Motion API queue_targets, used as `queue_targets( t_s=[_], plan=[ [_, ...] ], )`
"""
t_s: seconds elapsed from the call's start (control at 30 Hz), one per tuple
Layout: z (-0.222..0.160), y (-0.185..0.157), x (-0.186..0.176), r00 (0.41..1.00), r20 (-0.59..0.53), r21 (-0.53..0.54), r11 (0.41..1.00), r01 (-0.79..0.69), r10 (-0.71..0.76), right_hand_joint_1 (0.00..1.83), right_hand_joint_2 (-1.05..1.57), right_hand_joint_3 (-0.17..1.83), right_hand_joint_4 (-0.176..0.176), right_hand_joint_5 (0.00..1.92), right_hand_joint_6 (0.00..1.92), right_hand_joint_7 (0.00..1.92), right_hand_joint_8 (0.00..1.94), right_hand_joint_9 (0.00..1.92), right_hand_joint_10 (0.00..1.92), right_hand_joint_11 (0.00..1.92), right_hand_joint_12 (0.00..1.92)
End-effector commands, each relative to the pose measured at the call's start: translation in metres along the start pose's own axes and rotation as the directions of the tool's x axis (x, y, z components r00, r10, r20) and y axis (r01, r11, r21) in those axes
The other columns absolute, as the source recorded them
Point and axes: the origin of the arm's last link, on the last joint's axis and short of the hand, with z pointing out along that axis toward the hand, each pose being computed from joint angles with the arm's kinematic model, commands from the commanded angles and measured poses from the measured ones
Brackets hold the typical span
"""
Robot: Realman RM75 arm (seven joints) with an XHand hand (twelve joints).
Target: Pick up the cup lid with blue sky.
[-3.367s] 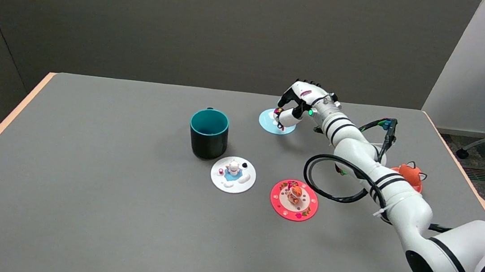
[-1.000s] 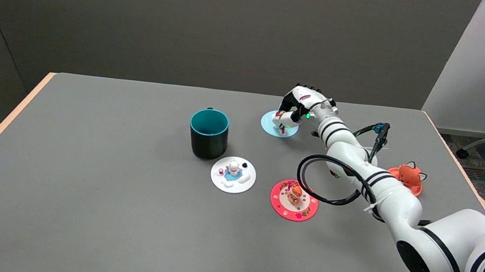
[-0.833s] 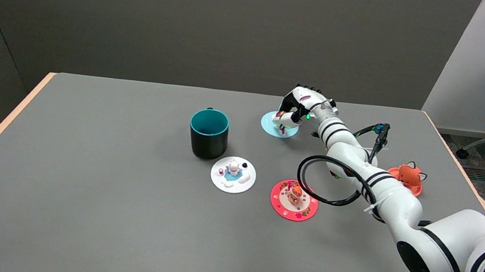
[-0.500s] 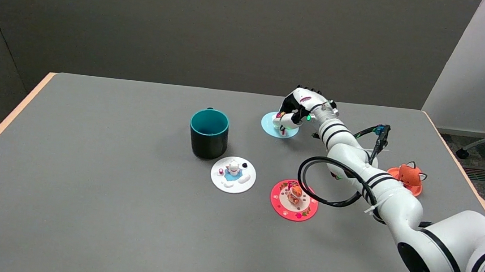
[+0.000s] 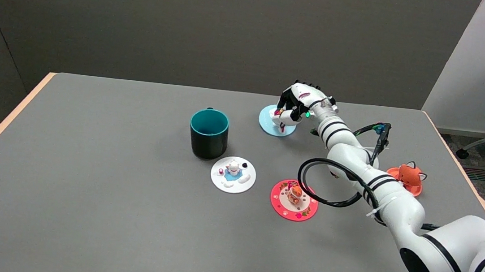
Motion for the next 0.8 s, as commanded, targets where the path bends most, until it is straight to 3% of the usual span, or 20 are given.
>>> queue_targets(
  t_s=[0.03,0.23,0.37,0.6,0.63,0.7,0.8],
  plan=[
    [-0.010,-0.022,0.018,0.998,-0.055,0.084,0.996,-0.007,0.011,1.21,1.13,0.13,-0.097,0.80,1.10,0.88,1.35,0.38,1.39,0.28,1.35],
    [-0.013,-0.034,0.024,0.998,-0.049,0.131,0.991,-0.023,0.030,1.21,1.14,0.09,-0.113,0.80,1.10,0.91,1.31,0.42,1.41,0.31,1.38],
    [-0.015,-0.043,0.031,0.998,-0.048,0.164,0.986,-0.041,0.050,1.21,1.09,0.17,-0.068,0.84,1.07,0.92,1.27,0.46,1.43,0.36,1.44],
    [-0.020,-0.067,0.043,0.999,-0.020,0.252,0.967,-0.031,0.037,1.22,1.07,0.18,-0.052,0.86,1.06,0.96,1.20,0.53,1.45,0.42,1.46],
    [-0.021,-0.070,0.045,0.999,-0.019,0.263,0.965,-0.026,0.033,1.22,1.07,0.16,-0.052,0.87,1.05,0.97,1.17,0.54,1.46,0.41,1.46],
    [-0.025,-0.079,0.051,1.000,-0.016,0.290,0.957,-0.014,0.020,1.23,1.08,0.13,-0.084,0.88,1.02,1.01,1.13,0.55,1.45,0.43,1.45],
    [-0.028,-0.087,0.057,1.000,-0.019,0.318,0.948,0.000,0.006,1.24,1.07,0.14,-0.092,0.89,1.00,1.02,1.12,0.57,1.44,0.45,1.45]
  ],
)
